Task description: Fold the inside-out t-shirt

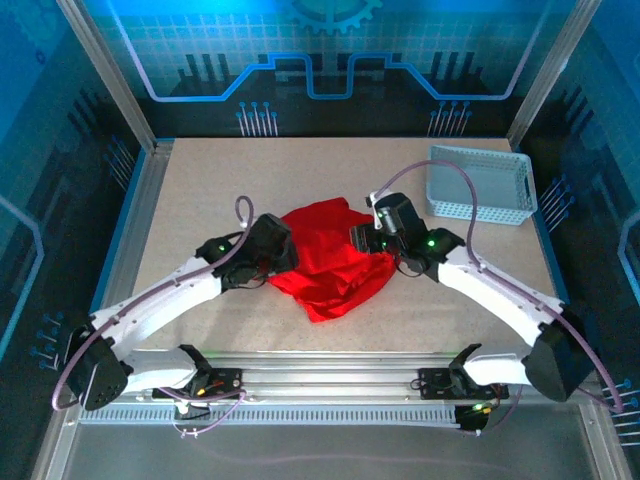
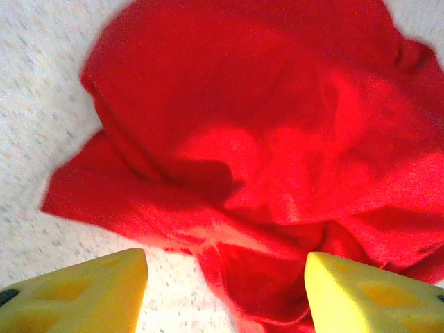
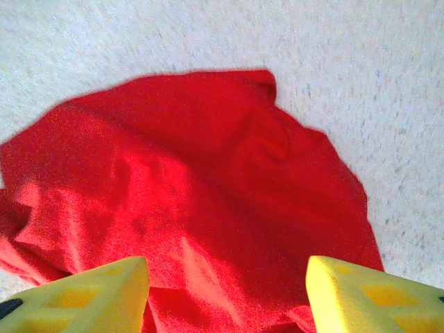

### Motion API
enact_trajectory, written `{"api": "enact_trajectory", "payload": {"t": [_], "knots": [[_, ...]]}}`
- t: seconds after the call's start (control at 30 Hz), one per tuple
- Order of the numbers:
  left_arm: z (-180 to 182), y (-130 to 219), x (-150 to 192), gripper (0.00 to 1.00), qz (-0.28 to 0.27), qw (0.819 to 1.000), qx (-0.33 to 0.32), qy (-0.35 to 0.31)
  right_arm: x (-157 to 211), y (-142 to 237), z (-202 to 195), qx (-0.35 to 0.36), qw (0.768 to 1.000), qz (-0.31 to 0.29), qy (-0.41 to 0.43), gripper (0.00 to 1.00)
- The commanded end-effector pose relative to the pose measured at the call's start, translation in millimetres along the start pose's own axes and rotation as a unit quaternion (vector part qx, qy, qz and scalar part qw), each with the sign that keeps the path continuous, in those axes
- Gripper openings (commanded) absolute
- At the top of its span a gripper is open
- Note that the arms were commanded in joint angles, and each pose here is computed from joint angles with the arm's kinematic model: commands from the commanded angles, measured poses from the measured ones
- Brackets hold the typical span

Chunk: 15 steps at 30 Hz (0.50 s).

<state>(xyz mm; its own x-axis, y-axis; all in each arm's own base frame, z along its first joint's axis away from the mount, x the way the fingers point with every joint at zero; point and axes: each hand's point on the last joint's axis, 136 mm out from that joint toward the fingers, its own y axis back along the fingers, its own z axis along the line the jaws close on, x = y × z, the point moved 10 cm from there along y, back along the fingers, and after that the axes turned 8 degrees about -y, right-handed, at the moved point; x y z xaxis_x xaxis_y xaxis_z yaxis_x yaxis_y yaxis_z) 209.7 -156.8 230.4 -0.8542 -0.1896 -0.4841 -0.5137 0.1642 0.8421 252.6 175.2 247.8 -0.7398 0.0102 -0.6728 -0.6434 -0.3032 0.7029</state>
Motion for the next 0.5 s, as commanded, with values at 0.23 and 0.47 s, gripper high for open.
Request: {"api": "enact_trajectory", "payload": {"t": [0.23,0.47], "knots": [[-8.0,-57.9,50.5,0.72,0.124,0.992,0.010,0.038,28.8,-50.8,-13.0,0.047,0.991,0.119,-0.024,0.69],[-15.0,-88.3,60.1,0.72,0.152,0.987,0.024,0.041,31.7,-72.8,-15.9,0.073,0.987,0.142,-0.015,0.73]]}}
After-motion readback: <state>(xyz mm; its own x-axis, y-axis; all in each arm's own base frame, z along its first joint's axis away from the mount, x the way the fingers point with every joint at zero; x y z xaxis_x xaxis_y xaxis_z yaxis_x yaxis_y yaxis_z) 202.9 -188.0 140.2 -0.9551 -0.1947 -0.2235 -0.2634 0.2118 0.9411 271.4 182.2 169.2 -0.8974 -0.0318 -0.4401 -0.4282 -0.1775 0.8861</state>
